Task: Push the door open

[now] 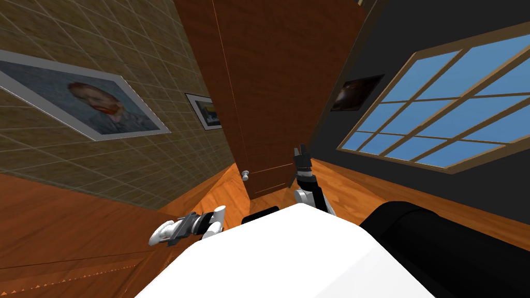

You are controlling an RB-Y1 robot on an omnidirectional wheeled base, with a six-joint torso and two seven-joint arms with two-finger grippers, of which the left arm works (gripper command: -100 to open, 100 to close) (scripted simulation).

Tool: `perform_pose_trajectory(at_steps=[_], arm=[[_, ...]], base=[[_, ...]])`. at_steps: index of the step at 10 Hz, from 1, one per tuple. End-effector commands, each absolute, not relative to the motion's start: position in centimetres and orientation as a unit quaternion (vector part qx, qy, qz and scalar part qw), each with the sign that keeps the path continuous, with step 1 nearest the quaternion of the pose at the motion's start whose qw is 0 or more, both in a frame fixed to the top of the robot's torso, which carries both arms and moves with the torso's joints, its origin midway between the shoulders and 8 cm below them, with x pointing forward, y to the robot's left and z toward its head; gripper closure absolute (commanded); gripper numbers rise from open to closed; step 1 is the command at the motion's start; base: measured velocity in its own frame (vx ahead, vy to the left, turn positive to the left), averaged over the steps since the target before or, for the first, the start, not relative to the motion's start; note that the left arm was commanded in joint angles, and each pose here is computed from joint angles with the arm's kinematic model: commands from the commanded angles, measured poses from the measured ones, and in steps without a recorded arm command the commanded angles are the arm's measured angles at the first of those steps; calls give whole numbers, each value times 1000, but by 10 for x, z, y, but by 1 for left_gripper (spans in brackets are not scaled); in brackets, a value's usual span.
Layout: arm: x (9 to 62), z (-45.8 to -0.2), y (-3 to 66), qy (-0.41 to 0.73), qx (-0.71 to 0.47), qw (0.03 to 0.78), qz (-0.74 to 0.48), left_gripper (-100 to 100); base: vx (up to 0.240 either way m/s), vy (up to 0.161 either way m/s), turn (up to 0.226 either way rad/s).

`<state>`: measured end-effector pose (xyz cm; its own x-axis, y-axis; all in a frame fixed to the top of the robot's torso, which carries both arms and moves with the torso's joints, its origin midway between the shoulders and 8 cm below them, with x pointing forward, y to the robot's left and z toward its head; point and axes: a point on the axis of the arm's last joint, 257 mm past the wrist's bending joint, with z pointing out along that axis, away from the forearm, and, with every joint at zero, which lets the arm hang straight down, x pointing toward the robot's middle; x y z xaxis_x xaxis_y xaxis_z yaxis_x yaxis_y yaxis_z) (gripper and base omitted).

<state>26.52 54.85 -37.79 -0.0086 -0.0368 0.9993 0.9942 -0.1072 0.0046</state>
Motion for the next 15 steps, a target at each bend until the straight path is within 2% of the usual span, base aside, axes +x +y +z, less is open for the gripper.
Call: perform_pose_trajectory(at_steps=[1,5,6,7,9,10,12,15], arm=[[256,-374,552,-471,-502,492,-533,100],[228,-388,537,-505,-489,510,-496,100],[237,-388,539,-498,-496,503,-504,100],[217,-381,555,-511,-472,525,-491,100],[204,-377,563,-520,-456,538,-481,100],[207,-367,569,-524,-441,538,-492,100],[204,-377,563,-520,-456,538,-481,100],[164,-378,570,-554,-418,568,-443,100]], base=[[20,81,-78],[27,98,-113],[14,70,-50],[34,117,-130],[30,222,-129],[-5,71,45],[-6,-1,5],[3,165,-159]])
